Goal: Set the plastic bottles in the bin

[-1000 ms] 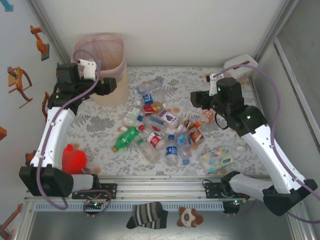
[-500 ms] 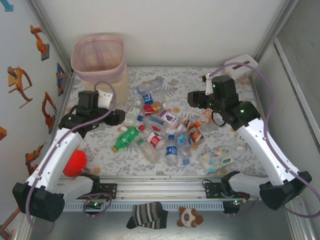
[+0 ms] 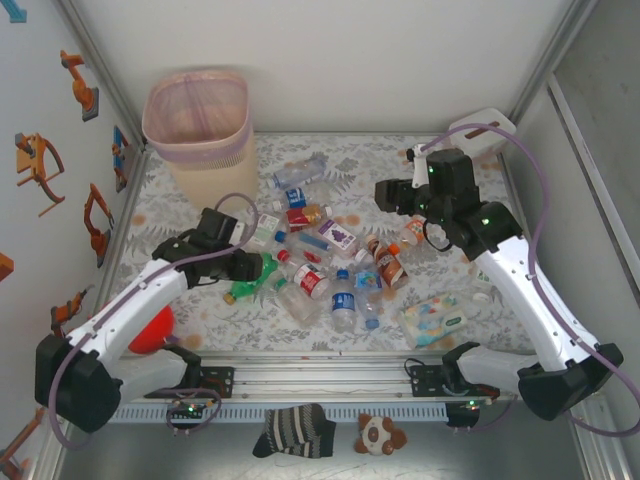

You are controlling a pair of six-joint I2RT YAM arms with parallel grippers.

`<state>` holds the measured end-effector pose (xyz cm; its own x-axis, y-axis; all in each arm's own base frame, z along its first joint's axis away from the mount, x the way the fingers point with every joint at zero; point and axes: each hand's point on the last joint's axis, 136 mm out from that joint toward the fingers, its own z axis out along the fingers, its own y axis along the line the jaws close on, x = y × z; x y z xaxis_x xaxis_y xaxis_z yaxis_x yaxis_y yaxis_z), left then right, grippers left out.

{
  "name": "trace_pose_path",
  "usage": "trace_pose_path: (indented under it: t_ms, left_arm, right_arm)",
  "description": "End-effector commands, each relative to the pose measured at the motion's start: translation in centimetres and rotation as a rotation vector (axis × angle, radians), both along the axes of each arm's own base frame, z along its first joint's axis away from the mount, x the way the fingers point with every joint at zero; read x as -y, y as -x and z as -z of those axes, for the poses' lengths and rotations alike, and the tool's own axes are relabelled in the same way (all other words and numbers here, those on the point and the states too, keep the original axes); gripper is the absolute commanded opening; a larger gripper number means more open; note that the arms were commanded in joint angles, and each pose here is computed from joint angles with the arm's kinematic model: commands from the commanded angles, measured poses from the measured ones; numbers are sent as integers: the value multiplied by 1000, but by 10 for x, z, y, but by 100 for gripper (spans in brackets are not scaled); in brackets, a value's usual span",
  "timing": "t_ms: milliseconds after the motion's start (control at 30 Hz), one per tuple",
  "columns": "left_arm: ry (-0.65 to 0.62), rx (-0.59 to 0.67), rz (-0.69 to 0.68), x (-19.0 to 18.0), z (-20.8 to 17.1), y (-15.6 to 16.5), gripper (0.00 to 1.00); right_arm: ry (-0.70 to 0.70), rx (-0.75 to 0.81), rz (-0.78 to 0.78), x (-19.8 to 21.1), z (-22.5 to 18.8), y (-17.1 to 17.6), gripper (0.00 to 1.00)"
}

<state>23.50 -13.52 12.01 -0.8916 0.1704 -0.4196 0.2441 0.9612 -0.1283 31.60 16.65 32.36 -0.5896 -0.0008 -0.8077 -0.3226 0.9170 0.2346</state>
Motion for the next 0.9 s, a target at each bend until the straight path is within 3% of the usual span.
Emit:
trace_pose_path:
  t_ms: [0,167,333,867]
  left_arm:
    - [-43,-63,52,4,15,8,74]
    - [-95,-117,133,9,28,4,75]
    - [-171,-147,110,1,45,0,76]
    - [-159,-233,142,15,78,-2,80]
  right_arm:
    - [-29,3,7,-1,0,-2,74]
    - [-34,12,7,1,-3,-1,74]
    - [-36,18,19,5,-4,1,74]
    - [-52,23,19,6,-9,3,74]
